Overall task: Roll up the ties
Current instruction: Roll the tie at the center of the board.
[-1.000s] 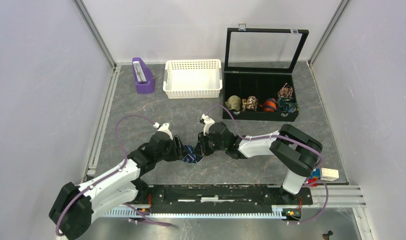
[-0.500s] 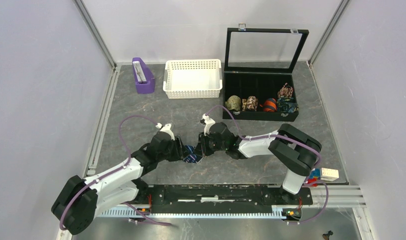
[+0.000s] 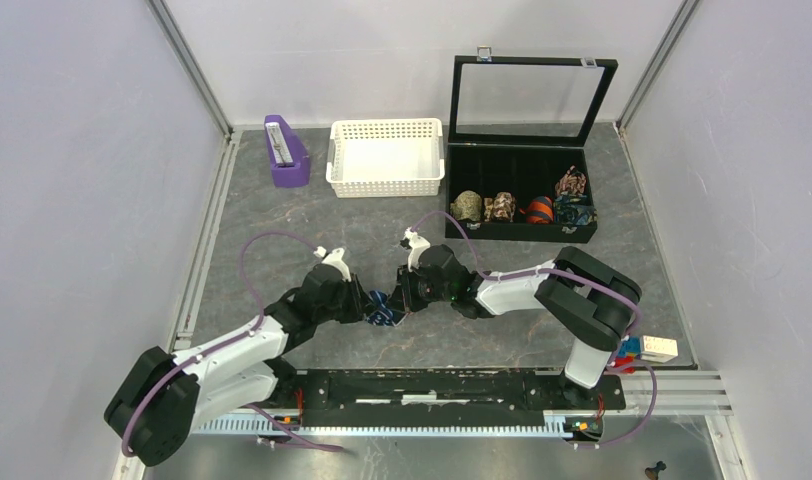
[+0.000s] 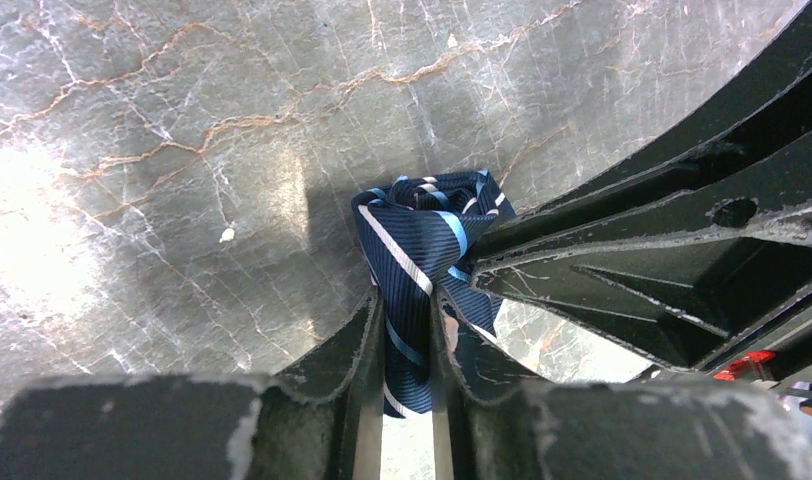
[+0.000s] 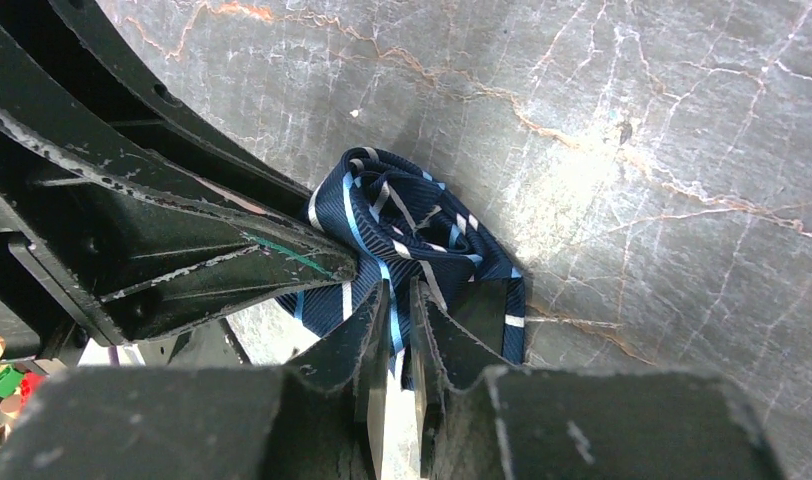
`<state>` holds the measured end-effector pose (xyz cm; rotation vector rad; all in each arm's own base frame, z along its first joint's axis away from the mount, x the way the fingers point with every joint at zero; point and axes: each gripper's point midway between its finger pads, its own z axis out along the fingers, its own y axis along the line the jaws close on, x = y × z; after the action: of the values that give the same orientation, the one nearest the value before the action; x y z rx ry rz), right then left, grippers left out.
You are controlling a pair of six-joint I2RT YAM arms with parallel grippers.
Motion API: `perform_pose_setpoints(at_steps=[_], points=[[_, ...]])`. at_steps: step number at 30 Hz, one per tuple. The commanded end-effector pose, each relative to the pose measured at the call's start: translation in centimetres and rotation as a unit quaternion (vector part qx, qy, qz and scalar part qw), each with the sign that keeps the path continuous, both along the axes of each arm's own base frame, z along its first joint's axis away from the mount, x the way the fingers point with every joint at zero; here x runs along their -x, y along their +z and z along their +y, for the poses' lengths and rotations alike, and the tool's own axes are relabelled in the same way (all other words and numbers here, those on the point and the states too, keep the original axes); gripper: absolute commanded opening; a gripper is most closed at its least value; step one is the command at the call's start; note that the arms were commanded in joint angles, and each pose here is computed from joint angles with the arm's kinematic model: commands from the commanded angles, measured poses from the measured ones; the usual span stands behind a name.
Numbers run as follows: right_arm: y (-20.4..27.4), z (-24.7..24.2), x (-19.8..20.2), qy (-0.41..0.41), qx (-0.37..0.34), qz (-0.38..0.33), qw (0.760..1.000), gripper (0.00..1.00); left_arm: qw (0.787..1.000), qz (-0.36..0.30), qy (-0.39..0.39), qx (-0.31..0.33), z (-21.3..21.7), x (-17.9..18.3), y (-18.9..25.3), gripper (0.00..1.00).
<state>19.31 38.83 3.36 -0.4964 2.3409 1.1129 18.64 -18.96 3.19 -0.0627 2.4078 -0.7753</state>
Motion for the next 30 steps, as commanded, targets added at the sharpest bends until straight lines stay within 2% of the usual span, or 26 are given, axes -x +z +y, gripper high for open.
perform_pose_setpoints(at_steps=[1, 8, 30], points=[[0.8, 0.5, -0.1, 0.008, -0.02, -0.007, 1.0, 0.19, 1.0, -0.011, -0.003, -0.004, -0.2, -0.7, 1.6, 0.2], [2.2, 0.5, -0.4, 0.003, -0.031, -0.021, 0.999, 0.19, 0.998, -0.004, 0.003, -0.066, 1.5, -0.8, 1.8, 0.19], [1.3, 3.1, 0.0, 0.014, -0.048, -0.002, 0.999, 0.19, 0.988, -0.006, 0.007, -0.151, 3.0, -0.9, 3.1, 0.19]])
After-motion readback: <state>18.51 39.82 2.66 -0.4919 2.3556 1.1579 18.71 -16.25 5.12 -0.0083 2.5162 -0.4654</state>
